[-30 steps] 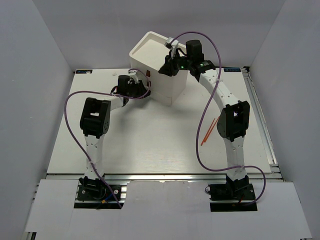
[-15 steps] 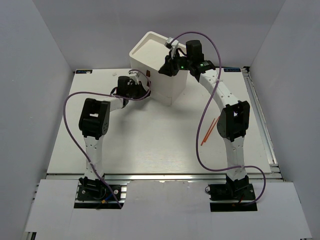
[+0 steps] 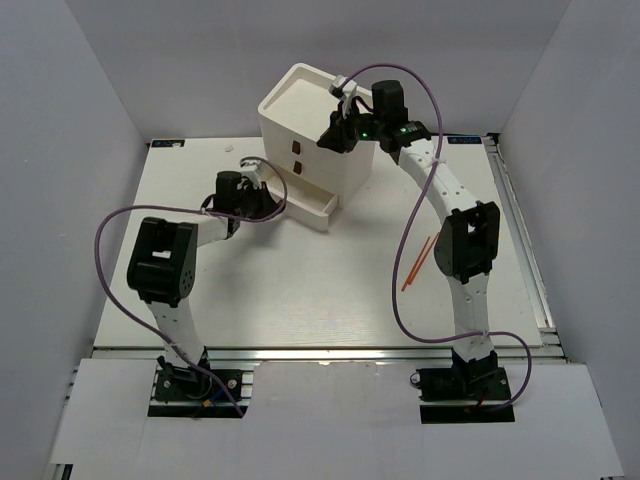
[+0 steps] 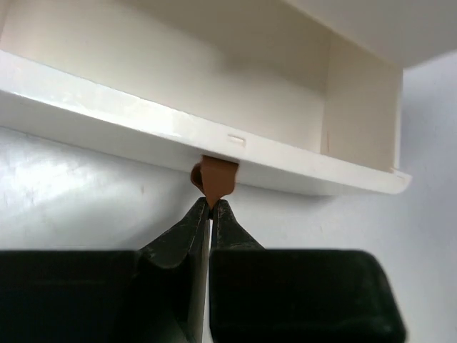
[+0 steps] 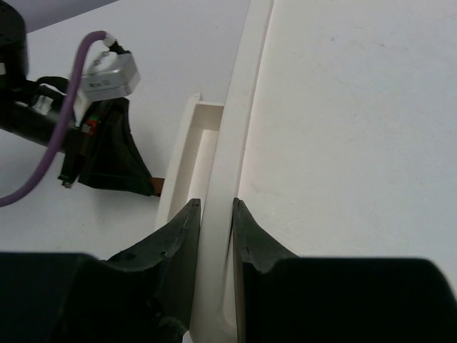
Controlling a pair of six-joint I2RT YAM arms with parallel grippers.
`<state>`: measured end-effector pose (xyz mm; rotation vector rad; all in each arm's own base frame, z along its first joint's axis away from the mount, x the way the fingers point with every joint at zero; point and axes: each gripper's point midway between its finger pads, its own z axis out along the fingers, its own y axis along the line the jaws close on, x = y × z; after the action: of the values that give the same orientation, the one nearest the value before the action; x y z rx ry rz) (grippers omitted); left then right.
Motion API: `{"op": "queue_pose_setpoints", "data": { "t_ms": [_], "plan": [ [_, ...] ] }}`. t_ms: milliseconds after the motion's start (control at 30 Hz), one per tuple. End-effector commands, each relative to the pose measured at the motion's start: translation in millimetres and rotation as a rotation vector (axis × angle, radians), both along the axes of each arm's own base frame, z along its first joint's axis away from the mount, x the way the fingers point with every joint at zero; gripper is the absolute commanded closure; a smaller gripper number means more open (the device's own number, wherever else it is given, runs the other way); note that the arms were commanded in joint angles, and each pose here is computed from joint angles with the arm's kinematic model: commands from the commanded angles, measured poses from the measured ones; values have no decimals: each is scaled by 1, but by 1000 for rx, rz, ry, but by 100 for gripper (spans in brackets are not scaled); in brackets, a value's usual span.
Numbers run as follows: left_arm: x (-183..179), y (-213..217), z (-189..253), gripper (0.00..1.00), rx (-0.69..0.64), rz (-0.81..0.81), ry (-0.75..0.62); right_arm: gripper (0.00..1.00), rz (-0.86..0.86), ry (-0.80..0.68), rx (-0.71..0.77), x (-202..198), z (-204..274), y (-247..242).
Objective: Sort the eating utensils into containers
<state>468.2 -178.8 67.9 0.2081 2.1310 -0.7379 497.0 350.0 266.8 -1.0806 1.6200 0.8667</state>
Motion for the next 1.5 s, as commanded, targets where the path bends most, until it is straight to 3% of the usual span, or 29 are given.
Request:
{"op": "queue_pose_setpoints", "data": {
  "t_ms": [0,200,233,267,300,400,433,533,567,600,633,667,867,1033,1167,1200,1233,1333,1367,1433,1467],
  "plan": [
    [-23,5,34,100,-5,-13,-66,100,121,198,-46,-47,-40,14],
    [-46,12,35,99,-14,22,-45,100,124,189,-52,-47,-40,14],
    [-44,12,39,85,-22,31,-48,100,124,190,-54,-47,-41,14],
    [-43,12,41,78,-24,43,-51,100,124,185,-50,-47,-39,13],
    [-38,13,48,64,-28,54,-62,94,130,170,-48,-46,-35,13],
    [-31,15,64,50,-39,83,-92,72,134,127,-40,-44,-23,13],
    [-28,14,71,44,-48,88,-104,61,133,101,-31,-42,-13,13],
    [-25,13,87,37,-59,86,-132,46,129,47,-19,-38,6,11],
    [-25,13,90,28,-60,88,-136,43,127,22,-11,-36,15,10],
    [-26,14,99,27,-59,93,-155,40,122,2,-7,-35,24,7],
    [-27,15,102,18,-59,96,-160,36,117,-31,-2,-34,35,6],
    [-29,17,112,2,-61,106,-182,34,102,-60,0,-31,45,1],
    [-41,34,141,2,-58,176,-245,28,47,-227,18,-24,95,-18],
    [-55,55,191,2,-108,301,-359,23,52,-412,61,-34,148,-31],
    [-70,62,216,2,-122,323,-406,17,263,-541,83,-73,155,-28],
    [-74,62,215,2,-124,325,-389,16,371,-588,111,-100,162,-30],
    [-78,62,218,2,-138,328,-383,15,425,-542,100,-109,133,-31],
    [-96,59,224,2,-164,298,-395,15,596,-656,114,-146,109,-39],
    [-101,58,224,2,-176,287,-390,15,615,-604,96,-158,96,-44],
    [-113,58,219,2,-183,283,-378,17,637,-713,19,-158,87,-49],
    [-118,60,219,2,-184,288,-375,19,653,-613,-66,-167,59,-58]
  ]
}}
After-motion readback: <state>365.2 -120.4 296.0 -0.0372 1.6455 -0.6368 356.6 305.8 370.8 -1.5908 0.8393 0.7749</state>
